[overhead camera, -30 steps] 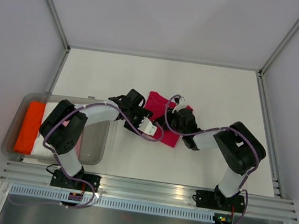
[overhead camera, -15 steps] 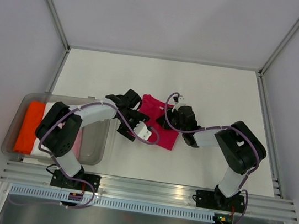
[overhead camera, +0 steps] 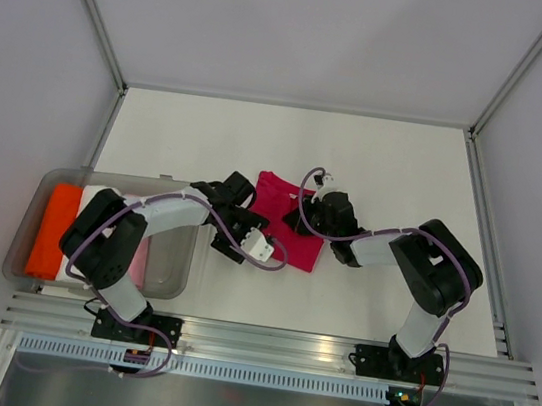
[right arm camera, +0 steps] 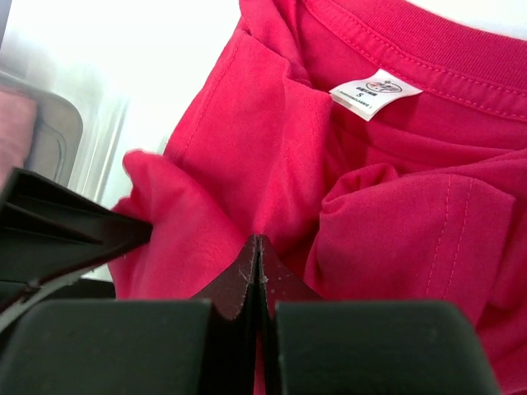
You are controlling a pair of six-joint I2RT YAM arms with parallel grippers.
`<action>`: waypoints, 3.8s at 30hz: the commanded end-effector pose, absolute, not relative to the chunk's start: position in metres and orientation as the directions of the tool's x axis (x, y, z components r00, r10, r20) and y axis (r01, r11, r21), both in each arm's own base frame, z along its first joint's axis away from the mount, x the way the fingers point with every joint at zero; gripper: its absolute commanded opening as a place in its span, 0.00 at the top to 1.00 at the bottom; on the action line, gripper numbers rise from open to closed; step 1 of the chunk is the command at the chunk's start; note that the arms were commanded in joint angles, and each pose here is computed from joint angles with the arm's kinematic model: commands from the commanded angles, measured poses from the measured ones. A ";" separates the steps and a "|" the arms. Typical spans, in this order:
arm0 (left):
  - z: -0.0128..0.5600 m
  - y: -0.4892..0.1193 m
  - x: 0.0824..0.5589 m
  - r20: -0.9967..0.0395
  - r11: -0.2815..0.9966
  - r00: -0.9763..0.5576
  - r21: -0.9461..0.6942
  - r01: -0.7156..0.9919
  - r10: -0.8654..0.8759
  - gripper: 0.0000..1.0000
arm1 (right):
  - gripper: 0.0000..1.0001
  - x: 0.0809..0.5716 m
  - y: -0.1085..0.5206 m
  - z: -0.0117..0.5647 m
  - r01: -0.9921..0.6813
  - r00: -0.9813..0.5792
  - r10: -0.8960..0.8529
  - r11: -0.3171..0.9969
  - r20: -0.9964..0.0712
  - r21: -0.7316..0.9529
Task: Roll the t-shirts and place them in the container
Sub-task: Roll the tshirt
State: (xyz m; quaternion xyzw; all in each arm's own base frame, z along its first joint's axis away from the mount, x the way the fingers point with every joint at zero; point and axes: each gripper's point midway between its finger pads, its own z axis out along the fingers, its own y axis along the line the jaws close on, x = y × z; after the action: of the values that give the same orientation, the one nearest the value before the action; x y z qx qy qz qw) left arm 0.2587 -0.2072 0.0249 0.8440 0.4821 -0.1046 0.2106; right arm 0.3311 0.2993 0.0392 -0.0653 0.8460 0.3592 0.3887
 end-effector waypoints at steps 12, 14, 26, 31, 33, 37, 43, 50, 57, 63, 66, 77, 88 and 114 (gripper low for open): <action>0.016 -0.216 0.279 -0.385 -0.316 0.417 0.299 0.900 0.824 0.81 | 0.60 0.307 0.243 0.163 -0.670 -0.304 -0.144 0.735 -0.942 0.103; 0.020 -0.219 0.279 -0.398 -0.296 0.400 0.298 0.907 0.826 0.90 | 0.58 0.289 0.220 0.162 -0.704 -0.233 -0.273 0.710 -0.933 -0.031; 0.056 -0.223 0.280 -0.529 -0.177 0.242 0.170 0.969 0.813 0.98 | 0.50 0.220 0.181 0.092 -0.849 -0.012 -0.775 0.341 -0.631 -0.403; 0.058 -0.224 0.276 -0.550 -0.168 0.210 0.126 0.978 0.809 0.98 | 0.45 0.221 0.217 0.091 -0.822 0.048 -0.753 0.343 -0.656 -0.455; 0.059 -0.225 0.276 -0.555 -0.166 0.205 0.120 0.979 0.807 0.98 | 0.43 0.211 0.236 0.090 -0.833 0.082 -0.744 0.314 -0.663 -0.455; 0.060 -0.225 0.272 -0.562 -0.167 0.190 0.093 0.982 0.805 0.98 | 0.42 0.202 0.243 0.061 -0.828 0.052 -0.791 0.308 -0.610 -0.469; 0.060 -0.225 0.273 -0.560 -0.179 0.198 0.089 0.980 0.804 0.98 | 0.40 0.220 0.233 0.054 -0.740 0.032 -0.809 0.376 -0.588 -0.557; 0.059 -0.223 0.273 -0.549 -0.190 0.202 0.080 0.979 0.811 0.98 | 0.42 0.226 0.231 0.033 -0.743 -0.014 -0.802 0.407 -0.597 -0.531; 0.066 -0.218 0.252 -0.556 -0.212 0.170 -0.012 0.977 0.814 0.98 | 1.00 0.227 0.238 0.051 -0.845 -0.046 -0.737 0.389 -0.674 -0.367; 0.082 -0.211 0.221 -0.577 -0.228 0.119 -0.119 0.966 0.808 0.98 | 1.00 0.173 0.245 0.073 -0.994 -0.006 -0.729 0.081 -0.684 -0.077; 0.093 -0.203 0.195 -0.588 -0.262 0.078 -0.234 0.936 0.805 0.98 | 1.00 0.145 0.239 0.075 -0.994 -0.057 -0.750 -0.017 -0.659 0.106; 0.099 -0.195 0.227 -0.554 -0.105 -0.185 -0.449 0.887 0.812 0.95 | 1.00 0.199 0.242 0.079 -0.909 -0.408 -0.573 0.180 -0.711 0.376; 0.069 -0.182 0.261 -0.464 0.050 -0.314 -0.497 0.866 0.828 0.96 | 0.49 0.264 0.235 0.097 -0.782 -0.608 -0.350 0.422 -0.712 0.460; 0.069 -0.177 0.279 -0.490 0.097 -0.386 -0.515 0.851 0.782 0.97 | 0.23 0.263 0.274 0.079 -0.869 -0.343 -0.243 0.449 -0.908 0.208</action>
State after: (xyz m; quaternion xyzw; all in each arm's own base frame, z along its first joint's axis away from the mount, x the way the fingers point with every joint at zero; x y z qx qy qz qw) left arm 0.2729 -0.1696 0.0570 0.5613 0.7402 -0.3692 0.0268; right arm 0.2493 0.2655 0.0660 -0.3874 0.7492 0.3581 0.4003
